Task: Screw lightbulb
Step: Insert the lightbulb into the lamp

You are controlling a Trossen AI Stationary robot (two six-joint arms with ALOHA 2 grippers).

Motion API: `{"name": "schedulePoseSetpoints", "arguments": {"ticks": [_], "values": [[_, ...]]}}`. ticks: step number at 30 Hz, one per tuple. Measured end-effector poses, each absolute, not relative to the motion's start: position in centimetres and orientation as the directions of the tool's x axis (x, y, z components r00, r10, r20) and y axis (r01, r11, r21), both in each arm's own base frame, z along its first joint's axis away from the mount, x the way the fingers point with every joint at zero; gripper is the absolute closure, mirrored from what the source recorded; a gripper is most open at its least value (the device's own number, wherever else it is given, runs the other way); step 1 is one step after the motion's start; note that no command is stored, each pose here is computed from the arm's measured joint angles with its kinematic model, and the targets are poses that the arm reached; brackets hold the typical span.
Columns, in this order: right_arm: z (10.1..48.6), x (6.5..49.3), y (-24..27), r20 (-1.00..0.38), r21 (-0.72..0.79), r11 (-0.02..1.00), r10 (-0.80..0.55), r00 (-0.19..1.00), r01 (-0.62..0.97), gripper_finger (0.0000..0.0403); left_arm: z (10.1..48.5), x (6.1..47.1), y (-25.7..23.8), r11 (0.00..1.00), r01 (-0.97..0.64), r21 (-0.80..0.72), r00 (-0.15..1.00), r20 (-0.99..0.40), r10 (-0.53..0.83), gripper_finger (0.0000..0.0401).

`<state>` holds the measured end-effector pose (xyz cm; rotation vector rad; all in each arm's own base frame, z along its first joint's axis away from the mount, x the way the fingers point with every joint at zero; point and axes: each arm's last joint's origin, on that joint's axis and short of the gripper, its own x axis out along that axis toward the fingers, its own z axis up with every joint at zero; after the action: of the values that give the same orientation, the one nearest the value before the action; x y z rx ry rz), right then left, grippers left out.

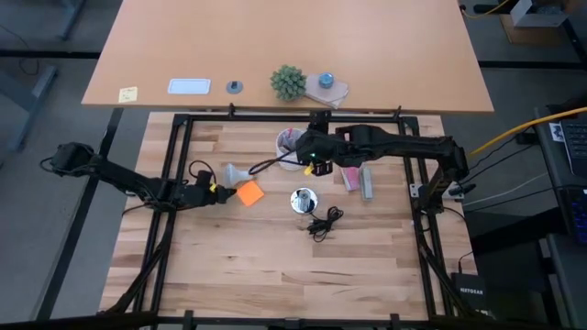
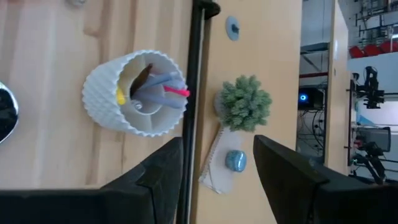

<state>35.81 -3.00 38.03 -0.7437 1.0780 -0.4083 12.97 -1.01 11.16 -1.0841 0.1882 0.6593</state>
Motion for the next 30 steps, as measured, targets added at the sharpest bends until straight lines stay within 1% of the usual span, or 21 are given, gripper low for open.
{"name": "schedulePoseSetpoints", "arguments": {"ticks": [8,15,23,25,26,30], "values": [[40.1,35.1,-5.0,-0.616,-0.727,0.686,-0.664,0.424,0.019,0.0203,10.3,12.2,-0.6,0.236,-0.671,-0.703,0.697,-0.491,0.523,0.0308],[40.6,34.8,-6.6,-0.612,-0.722,0.689,-0.678,0.408,0.062,0.0203,10.4,11.8,0.2,0.174,-0.693,-0.700,0.590,-0.411,0.695,0.0308],[40.6,34.5,-8.3,-0.632,-0.698,0.711,-0.666,0.396,0.081,0.0203,10.7,11.5,1.9,0.100,-0.731,-0.675,0.432,-0.345,0.833,0.0308],[40.6,34.3,-9.0,-0.632,-0.699,0.709,-0.673,0.384,0.093,0.0203,11.0,11.7,2.1,0.091,-0.707,-0.701,0.432,-0.327,0.840,0.0308],[40.6,34.2,-9.3,-0.633,-0.699,0.708,-0.677,0.376,0.100,0.0203,11.2,12.0,2.1,0.100,-0.686,-0.721,0.453,-0.315,0.834,0.0308],[40.6,33.7,-11.0,-0.632,-0.699,0.703,-0.695,0.343,0.136,0.0203,12.8,13.2,1.6,0.237,-0.597,-0.767,0.615,-0.248,0.749,0.0308]]}}
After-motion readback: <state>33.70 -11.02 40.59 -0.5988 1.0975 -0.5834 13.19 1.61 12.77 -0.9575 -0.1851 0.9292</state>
